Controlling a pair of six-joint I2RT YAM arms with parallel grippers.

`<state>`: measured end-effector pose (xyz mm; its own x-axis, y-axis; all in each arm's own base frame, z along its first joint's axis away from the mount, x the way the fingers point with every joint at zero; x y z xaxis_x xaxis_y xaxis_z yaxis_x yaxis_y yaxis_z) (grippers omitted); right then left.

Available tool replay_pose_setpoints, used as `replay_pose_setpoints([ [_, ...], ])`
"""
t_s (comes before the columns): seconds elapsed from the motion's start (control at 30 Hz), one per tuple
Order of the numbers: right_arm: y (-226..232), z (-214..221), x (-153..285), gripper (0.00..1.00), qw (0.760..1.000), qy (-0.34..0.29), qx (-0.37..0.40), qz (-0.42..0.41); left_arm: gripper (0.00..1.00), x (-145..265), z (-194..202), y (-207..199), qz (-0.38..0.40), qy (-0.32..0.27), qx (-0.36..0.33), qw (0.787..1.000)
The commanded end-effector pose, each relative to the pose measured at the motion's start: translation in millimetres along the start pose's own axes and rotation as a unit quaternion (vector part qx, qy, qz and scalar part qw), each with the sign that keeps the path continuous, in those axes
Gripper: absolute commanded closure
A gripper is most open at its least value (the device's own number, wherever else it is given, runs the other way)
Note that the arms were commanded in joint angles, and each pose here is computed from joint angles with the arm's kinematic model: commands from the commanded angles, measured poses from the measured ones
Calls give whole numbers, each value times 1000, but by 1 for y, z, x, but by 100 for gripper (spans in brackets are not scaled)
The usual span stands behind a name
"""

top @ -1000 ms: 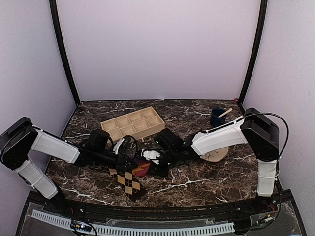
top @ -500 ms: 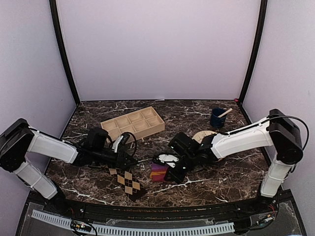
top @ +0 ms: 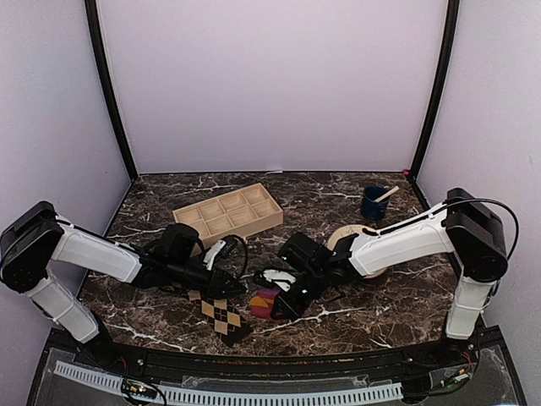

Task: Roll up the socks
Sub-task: Roll the sock at the center of the board.

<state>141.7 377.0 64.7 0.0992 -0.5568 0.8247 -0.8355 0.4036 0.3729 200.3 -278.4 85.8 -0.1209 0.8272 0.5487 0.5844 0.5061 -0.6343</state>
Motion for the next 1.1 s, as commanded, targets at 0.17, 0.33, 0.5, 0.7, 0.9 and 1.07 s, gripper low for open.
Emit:
replay_pose_setpoints([
  [0.17,-1,-17,7,100,993,-23,-61,-99,64,2,5,-24,-15,14,-81,997],
  [0.33,-4,-15,6,100,987,-17,-87,-130,62,6,5,-37,-16,-3,-122,992],
  [0.5,-8,-8,3,100,984,-3,-103,-147,61,1,6,-44,-23,9,-159,987],
  [0.7,-12,-7,-1,100,980,3,-116,-164,59,-12,19,-51,-45,46,-209,976],
  [0.9,-12,-9,-5,100,978,17,-115,-172,57,-21,34,-58,-105,59,-301,946],
  [1.07,-12,-9,-6,100,978,24,-114,-172,57,-25,40,-59,-153,54,-384,909],
])
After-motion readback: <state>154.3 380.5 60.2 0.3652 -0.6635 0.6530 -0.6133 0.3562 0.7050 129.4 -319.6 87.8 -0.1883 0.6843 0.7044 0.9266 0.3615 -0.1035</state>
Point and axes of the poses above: each gripper's point midway between its finger pads, its own x axis back along the fingers, its own y axis along the line the jaws close on, z = x × y, the point moved 4 cm from there along x, back along the fingers, and after that the axes turned 4 degrees about x, right-handed, at the moved point
